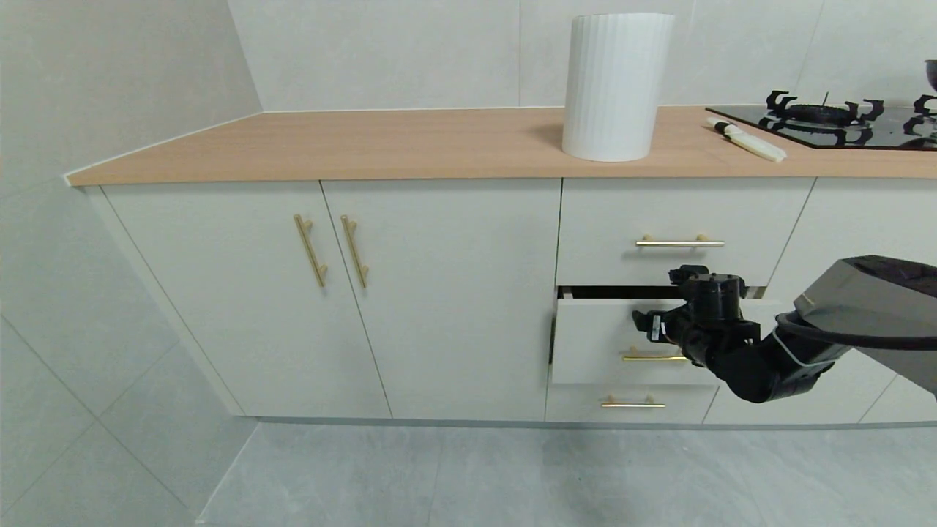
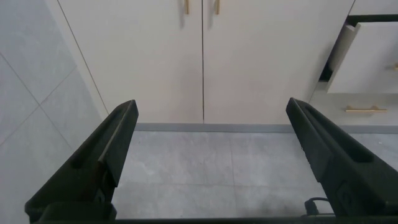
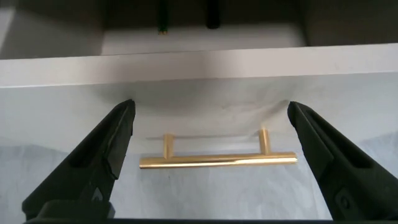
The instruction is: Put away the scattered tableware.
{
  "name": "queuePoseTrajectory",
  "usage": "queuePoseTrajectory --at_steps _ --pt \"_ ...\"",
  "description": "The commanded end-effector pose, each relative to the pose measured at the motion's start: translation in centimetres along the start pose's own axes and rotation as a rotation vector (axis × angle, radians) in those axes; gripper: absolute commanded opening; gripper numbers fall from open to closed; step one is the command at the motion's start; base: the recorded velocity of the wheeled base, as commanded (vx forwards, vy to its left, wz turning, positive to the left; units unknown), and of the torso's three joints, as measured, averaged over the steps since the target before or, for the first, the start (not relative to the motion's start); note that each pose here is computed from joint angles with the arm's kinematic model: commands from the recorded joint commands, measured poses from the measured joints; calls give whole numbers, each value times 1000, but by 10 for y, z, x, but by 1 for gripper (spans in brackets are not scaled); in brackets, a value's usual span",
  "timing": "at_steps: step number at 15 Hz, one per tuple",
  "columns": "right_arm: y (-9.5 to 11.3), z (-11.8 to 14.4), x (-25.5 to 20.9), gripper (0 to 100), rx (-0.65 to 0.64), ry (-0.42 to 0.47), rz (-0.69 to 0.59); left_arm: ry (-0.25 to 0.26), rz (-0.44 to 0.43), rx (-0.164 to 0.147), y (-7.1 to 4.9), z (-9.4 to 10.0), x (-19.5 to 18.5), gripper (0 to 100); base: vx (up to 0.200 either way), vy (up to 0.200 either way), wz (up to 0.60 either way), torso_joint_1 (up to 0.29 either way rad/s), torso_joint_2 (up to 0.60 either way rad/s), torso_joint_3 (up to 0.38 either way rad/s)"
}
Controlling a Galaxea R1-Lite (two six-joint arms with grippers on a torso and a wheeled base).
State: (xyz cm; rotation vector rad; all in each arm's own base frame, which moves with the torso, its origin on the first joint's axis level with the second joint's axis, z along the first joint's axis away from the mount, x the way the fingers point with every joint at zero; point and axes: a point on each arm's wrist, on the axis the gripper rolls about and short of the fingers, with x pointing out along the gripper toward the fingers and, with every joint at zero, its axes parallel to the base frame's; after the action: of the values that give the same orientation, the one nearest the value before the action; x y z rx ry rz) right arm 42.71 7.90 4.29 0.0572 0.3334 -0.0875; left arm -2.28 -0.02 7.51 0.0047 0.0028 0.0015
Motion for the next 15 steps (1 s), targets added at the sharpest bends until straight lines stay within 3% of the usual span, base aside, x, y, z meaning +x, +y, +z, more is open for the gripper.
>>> queuePoseTrajectory --at_steps 1,15 --pt "-5 -15 15 100 2 11 -22 0 0 0 0 0 0 100 0 0 0 0 0 0" --pt "-13 -4 47 100 83 -110 -85 0 0 0 0 0 0 100 0 0 0 0 0 0"
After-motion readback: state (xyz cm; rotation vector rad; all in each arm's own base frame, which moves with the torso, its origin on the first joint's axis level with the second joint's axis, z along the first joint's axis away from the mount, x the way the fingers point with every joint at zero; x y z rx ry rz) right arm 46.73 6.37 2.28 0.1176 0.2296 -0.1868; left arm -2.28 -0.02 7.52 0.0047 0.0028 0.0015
